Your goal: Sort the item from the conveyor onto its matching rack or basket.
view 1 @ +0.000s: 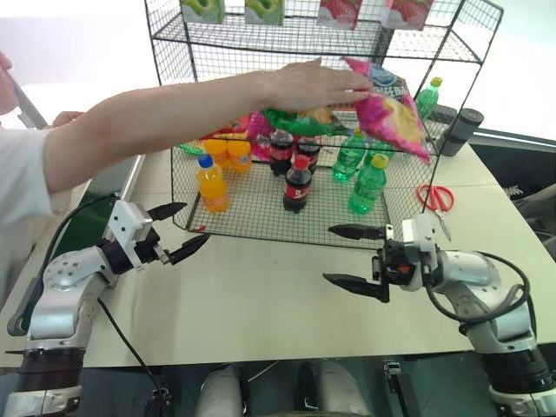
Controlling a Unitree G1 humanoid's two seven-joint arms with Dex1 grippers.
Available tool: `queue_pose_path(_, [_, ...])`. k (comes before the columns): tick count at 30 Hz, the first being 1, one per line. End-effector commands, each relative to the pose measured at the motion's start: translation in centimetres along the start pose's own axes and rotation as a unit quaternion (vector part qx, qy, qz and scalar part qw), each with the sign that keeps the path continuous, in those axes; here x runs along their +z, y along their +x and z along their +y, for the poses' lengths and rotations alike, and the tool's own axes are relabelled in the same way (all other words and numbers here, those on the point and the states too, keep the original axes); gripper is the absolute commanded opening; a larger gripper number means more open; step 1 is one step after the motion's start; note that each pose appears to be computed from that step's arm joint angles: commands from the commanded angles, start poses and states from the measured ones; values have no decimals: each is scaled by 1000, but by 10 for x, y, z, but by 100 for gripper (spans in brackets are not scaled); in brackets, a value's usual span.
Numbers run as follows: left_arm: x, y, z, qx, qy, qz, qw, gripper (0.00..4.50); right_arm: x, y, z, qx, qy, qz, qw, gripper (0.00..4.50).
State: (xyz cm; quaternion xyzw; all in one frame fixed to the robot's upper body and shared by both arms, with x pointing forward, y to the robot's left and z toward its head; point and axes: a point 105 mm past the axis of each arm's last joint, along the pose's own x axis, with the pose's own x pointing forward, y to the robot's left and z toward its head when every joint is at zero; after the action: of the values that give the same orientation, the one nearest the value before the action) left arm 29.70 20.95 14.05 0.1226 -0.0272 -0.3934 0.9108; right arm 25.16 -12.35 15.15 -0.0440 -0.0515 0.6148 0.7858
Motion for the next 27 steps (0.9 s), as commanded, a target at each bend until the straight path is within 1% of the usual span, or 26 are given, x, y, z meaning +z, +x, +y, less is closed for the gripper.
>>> queue_pose_path(1, [12, 1, -6, -21, 16, -21, 999, 450, 9, 7, 1, 5, -15, -9, 1000, 448])
queue_pose_path(8, [9, 0, -9, -26, 8, -16, 1000, 450, 4, 9, 3, 4, -18, -4, 1000, 448])
queue_pose_path(12, [7, -2, -10, -24, -11, -12, 1000, 450, 4, 12, 4, 8, -20, -5, 1000, 448])
queue_pose_path(15, [3, -5, -9, -11, -3, -4, 1000, 450, 3, 15, 5, 15, -20, -7, 1000, 448])
queue_pose_path(20, [6, -8, -9, -10, -6, -8, 1000, 450, 1, 20, 6, 19, -9, -22, 1000, 448])
queue_pose_path(23, [6, -11, -9, -6, -11, -8, 1000, 450, -2, 22, 4, 19, -15, -18, 1000, 448])
queue_pose_path(26, [6, -13, -7, 6, -9, -7, 1000, 450, 0, 23, 1, 15, -18, -23, 999, 448])
queue_pose_path(27, [7, -14, -8, 1, -20, -11, 1000, 450, 1, 23, -1, 13, -21, -27, 999, 448])
